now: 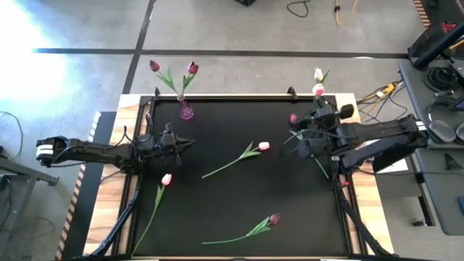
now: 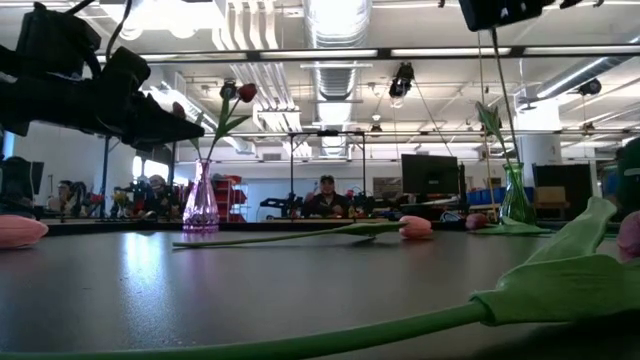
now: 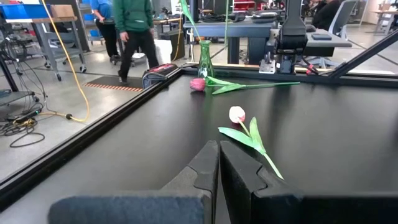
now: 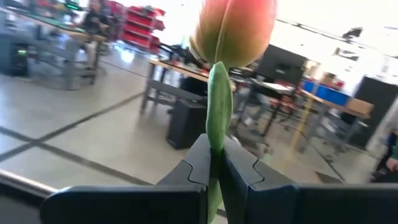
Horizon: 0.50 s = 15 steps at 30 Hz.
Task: Sort flowers into vase by color
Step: Put the pink flower into the green vase
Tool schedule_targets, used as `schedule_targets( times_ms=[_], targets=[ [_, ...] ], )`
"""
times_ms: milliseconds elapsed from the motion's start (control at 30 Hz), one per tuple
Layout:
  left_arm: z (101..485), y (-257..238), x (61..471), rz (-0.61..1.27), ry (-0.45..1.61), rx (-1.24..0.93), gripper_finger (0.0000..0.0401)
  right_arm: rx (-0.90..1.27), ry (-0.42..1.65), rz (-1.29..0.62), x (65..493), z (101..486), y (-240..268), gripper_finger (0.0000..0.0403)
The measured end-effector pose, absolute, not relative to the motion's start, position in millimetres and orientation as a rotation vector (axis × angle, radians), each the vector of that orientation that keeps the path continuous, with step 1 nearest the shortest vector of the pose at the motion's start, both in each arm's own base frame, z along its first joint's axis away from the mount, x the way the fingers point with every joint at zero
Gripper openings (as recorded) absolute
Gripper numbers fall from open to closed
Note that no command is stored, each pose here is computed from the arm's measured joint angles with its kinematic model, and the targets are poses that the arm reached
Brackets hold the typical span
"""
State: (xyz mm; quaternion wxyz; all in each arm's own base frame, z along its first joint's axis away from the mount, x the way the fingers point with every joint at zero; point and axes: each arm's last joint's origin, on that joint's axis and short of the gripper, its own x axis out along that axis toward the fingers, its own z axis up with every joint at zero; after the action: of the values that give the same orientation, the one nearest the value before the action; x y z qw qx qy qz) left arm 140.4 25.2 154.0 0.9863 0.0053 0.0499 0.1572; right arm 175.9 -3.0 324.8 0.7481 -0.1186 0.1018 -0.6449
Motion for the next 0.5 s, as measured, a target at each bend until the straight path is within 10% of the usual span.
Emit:
schedule_targets(
  times_ms=[500],
  targets=[
    [155, 25, 141, 0.316, 0.088, 0.014, 0.0001, -0.258, 0.274, -1.616, 151, 332, -38, 0.0013]
  ],
)
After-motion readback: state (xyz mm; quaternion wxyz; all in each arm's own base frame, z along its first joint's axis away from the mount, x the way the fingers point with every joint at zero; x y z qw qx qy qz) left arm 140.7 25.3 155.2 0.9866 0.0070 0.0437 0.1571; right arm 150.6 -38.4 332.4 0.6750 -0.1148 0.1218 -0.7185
